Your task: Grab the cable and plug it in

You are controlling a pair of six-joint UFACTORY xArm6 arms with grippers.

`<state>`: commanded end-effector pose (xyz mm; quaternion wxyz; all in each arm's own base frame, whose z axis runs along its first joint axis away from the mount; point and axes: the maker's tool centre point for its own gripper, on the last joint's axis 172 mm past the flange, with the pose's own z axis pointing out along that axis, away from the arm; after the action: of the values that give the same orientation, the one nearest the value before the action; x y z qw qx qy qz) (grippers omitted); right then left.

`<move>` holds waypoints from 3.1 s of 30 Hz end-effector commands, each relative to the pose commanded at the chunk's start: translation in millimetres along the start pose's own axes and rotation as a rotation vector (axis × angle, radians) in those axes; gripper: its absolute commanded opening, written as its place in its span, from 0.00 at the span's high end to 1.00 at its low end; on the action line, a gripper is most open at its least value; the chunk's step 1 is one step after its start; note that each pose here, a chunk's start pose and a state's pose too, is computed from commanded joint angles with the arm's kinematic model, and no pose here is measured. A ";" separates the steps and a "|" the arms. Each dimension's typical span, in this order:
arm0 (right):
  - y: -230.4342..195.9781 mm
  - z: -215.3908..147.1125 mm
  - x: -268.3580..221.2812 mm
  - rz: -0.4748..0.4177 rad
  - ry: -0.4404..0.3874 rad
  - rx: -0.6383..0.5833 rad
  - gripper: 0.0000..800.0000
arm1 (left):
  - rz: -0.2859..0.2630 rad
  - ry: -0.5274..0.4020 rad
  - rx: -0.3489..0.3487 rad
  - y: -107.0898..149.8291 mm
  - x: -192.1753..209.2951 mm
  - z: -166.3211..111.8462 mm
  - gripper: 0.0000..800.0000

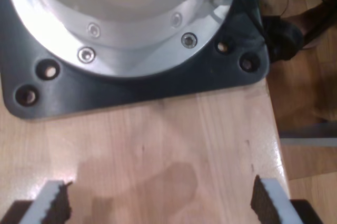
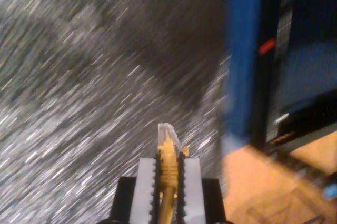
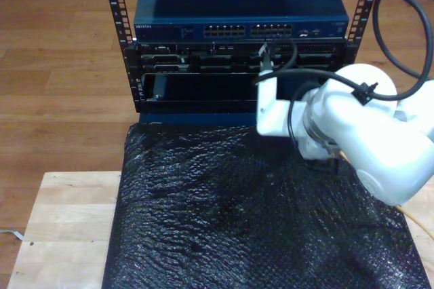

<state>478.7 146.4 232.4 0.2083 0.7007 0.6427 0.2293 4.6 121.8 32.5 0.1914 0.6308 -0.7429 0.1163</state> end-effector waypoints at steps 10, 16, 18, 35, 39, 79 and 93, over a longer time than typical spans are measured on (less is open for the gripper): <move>14.8 -3.8 28.8 -0.058 0.097 -0.091 1.00 | 0.001 0.001 -0.001 -0.1 0.1 -0.2 0.00; 12.2 -4.1 38.9 -0.064 0.143 -0.112 1.00 | 0.000 0.003 0.000 0.0 0.7 0.4 0.00; 12.2 -4.8 43.7 -0.066 0.160 -0.120 1.00 | 0.001 0.001 -0.001 -0.1 0.1 -0.2 0.00; 11.4 -8.6 64.5 -0.257 0.211 -0.196 1.00 | 0.001 0.001 -0.001 -0.1 0.1 -0.2 0.00; 2.3 4.3 60.9 -0.353 0.188 -0.187 1.00 | 0.000 0.003 0.000 0.0 0.7 0.4 0.00; 67.0 10.4 102.8 -0.316 0.215 -0.236 1.00 | 0.003 0.001 -0.001 -0.1 0.1 -0.2 0.00; 85.0 11.3 95.3 -0.447 0.271 -0.304 1.00 | 0.002 0.002 0.000 0.0 0.1 -0.2 0.00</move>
<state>560.3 233.9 278.3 0.2686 0.4654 0.7613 0.3629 4.6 121.8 32.7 0.1919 0.6302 -0.7432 0.1169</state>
